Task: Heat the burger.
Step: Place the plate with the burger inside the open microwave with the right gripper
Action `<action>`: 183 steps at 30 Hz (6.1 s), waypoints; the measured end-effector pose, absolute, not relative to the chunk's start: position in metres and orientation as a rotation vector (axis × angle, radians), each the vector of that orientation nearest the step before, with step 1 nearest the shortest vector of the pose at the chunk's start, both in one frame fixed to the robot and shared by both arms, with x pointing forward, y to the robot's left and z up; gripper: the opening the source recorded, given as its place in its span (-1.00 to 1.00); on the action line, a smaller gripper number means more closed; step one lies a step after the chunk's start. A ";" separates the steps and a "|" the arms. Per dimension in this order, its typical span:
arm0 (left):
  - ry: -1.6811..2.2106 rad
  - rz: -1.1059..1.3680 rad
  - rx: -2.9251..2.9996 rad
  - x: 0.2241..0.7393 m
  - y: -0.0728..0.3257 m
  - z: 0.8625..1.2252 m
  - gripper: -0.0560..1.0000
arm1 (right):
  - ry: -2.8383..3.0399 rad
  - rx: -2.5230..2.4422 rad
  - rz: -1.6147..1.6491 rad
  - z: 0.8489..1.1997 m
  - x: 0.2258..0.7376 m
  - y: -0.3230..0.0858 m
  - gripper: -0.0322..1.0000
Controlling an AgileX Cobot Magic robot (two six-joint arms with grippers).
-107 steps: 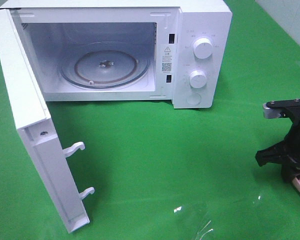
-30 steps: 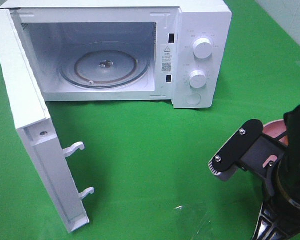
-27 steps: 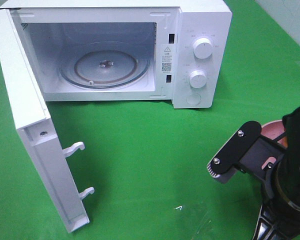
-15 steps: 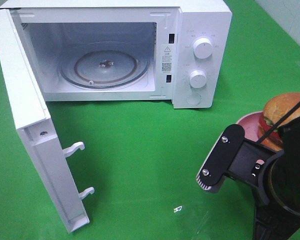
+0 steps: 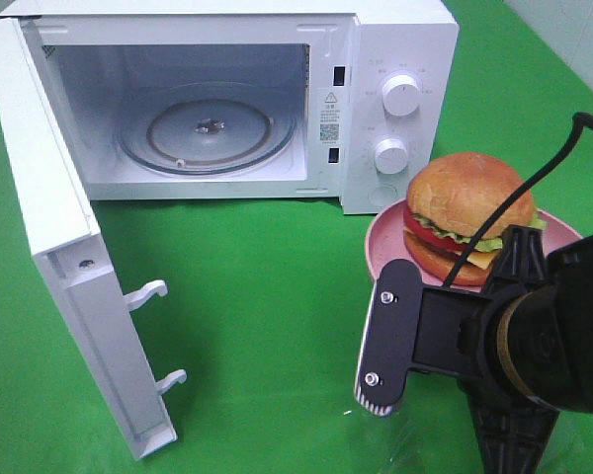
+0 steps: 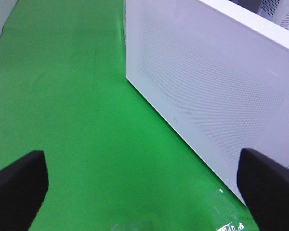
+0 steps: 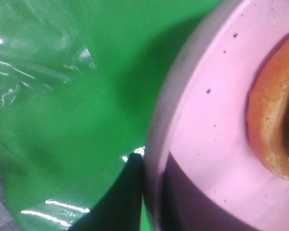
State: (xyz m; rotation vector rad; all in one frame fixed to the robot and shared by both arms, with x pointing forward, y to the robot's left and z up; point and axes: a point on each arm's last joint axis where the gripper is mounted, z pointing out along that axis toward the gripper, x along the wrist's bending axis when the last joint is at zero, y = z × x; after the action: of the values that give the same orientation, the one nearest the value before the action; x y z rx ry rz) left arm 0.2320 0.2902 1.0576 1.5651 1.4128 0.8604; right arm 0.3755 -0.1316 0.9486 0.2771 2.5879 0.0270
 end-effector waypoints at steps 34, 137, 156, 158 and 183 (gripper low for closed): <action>1.413 0.860 1.565 0.232 0.290 1.058 0.98 | 2.464 -0.559 0.266 0.953 0.416 -0.129 -0.84; 1.413 0.860 1.565 0.232 0.290 1.058 0.98 | 2.451 -0.687 0.251 0.966 0.582 -0.020 -0.84; 1.413 0.860 1.565 0.232 0.290 1.058 0.98 | 2.481 -0.511 0.233 0.953 0.623 0.006 -0.84; 1.413 0.860 1.565 0.232 0.290 1.058 0.98 | 2.476 -0.501 0.233 0.951 0.627 0.008 -0.84; 1.413 0.860 1.565 0.232 0.290 1.058 0.98 | 2.459 -0.479 0.246 0.939 0.648 0.025 -0.84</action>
State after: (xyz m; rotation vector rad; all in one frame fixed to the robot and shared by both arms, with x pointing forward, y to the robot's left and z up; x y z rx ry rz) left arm 0.2320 0.2902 1.0576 1.5651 1.4128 0.8604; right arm 0.6482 0.0246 0.9394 -0.4794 2.4593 0.2460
